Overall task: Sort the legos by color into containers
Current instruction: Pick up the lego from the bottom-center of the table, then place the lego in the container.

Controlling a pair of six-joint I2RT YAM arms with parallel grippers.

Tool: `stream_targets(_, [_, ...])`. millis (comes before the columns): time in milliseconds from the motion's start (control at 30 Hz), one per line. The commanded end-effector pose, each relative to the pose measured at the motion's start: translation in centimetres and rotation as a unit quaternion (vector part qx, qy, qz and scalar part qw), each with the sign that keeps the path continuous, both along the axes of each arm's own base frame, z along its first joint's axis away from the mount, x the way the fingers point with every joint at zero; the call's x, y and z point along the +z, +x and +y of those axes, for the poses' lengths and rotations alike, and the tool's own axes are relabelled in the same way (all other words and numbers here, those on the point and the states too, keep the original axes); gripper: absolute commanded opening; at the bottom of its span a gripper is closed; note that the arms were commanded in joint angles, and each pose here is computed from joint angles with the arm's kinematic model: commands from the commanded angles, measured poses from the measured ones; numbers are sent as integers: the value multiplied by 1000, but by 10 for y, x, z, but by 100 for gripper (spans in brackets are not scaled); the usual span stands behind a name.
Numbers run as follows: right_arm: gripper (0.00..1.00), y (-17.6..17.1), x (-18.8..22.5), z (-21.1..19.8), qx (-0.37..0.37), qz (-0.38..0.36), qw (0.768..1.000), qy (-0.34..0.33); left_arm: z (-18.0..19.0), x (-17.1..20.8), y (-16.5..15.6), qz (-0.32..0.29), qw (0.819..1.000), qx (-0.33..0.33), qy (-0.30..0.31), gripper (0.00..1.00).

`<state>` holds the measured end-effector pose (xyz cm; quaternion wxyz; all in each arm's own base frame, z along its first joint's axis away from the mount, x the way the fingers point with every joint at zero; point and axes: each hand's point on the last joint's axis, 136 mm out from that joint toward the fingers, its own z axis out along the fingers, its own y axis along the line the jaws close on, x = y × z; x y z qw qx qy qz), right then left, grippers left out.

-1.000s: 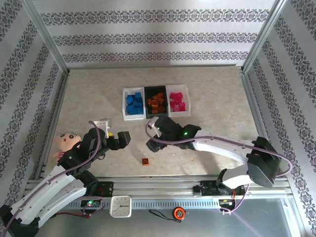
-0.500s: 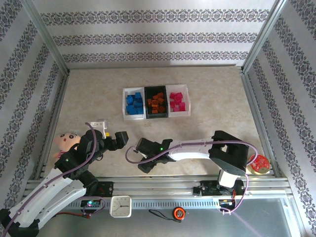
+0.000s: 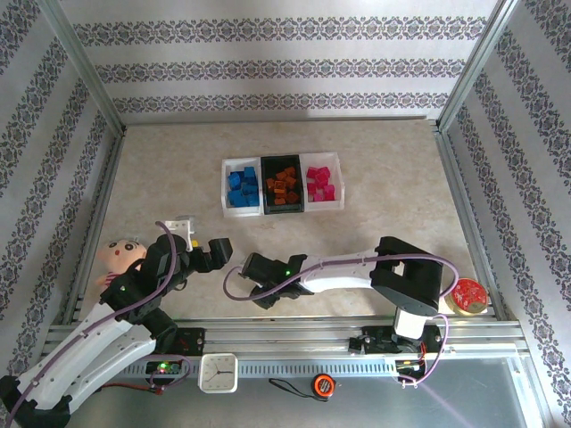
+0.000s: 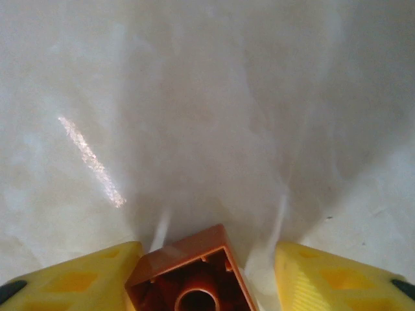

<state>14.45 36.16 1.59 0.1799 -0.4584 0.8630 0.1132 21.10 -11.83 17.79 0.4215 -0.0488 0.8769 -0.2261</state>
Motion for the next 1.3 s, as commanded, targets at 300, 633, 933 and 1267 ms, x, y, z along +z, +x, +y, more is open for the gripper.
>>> stream_targets(300, [31,62,78,-38,-82,-80,991,75,0,-3,4,3,1000,8,-2,100])
stream_targets(633, [30,225,160,-114,-299,-134,930,169,-4,-6,10,8,1000,8,-3,100])
stream_targets(933, [32,323,121,-167,-433,-135,884,115,-4,-10,12,9,1000,12,3,100])
stream_targets(1267, [70,350,116,-154,-415,-107,892,141,13,-9,21,-5,998,61,22,100])
